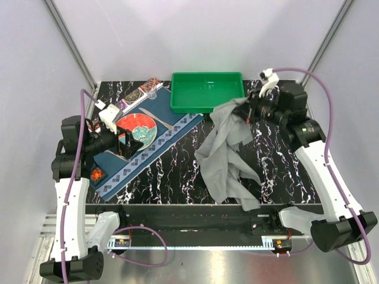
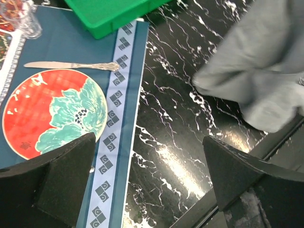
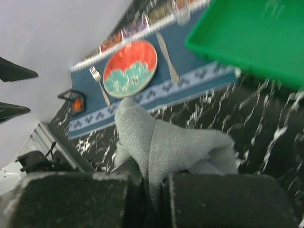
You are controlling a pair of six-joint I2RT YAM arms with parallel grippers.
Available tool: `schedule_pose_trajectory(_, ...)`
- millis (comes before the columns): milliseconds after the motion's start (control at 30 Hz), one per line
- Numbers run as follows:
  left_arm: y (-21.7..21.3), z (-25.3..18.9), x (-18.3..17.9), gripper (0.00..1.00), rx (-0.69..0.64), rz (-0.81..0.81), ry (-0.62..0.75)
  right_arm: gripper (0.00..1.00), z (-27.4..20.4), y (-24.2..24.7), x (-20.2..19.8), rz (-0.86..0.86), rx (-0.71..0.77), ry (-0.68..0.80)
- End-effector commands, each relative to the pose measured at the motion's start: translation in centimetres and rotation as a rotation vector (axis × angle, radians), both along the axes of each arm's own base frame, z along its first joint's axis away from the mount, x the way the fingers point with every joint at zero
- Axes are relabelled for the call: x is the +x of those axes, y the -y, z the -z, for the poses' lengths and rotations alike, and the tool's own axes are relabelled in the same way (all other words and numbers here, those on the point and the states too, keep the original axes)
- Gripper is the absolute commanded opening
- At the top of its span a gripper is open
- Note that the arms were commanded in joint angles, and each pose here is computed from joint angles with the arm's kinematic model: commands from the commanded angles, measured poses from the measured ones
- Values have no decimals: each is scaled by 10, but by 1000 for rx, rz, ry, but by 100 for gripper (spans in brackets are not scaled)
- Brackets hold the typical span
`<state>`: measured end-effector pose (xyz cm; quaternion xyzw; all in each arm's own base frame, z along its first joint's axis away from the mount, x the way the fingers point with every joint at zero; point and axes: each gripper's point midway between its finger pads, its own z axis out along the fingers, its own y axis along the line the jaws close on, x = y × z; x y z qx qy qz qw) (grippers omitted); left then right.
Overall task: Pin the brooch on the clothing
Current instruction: Place the crumpled clothing at the center of the board.
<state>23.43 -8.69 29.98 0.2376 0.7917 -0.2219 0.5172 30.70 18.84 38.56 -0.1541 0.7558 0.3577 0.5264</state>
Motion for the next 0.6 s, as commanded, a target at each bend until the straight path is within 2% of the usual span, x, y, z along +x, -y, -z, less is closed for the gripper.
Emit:
schedule_pose_trajectory(0, 19, 8, -12, 99, 47, 175, 69, 0, -1, 0, -33, -18, 97, 1)
schedule_pose_trajectory(167, 59, 33, -18, 99, 97, 336, 20, 0, 59, 22, -73, 68, 54, -176)
schedule_pose_trajectory(200, 68, 32, -12, 99, 101, 351, 48, 2, 66, 24, -78, 75, 53, -192)
schedule_pose_trajectory(233, 88, 42, -16, 99, 109, 415, 33, 10, 73, 27, -81, 92, 53, -207)
schedule_pose_trajectory(267, 97, 39, -6, 99, 111, 406, 68, 19, 79, 28, -86, 104, 70, -226)
schedule_pose_trajectory(333, 123, 49, -1, 99, 96, 455, 37, 35, 83, 29, -88, 116, 82, -242)
schedule_pose_trajectory(400, 143, 44, 7, 99, 93, 478, 70, 39, 86, 30, -90, 125, 89, -257)
schedule_pose_trajectory(533, 212, 33, -15, 99, 112, 665, 249, 38, 85, 31, -89, 139, 101, -261)
schedule_pose_trajectory(567, 226, 27, -18, 99, 123, 693, 324, 31, 86, 29, -87, 137, 107, -270)
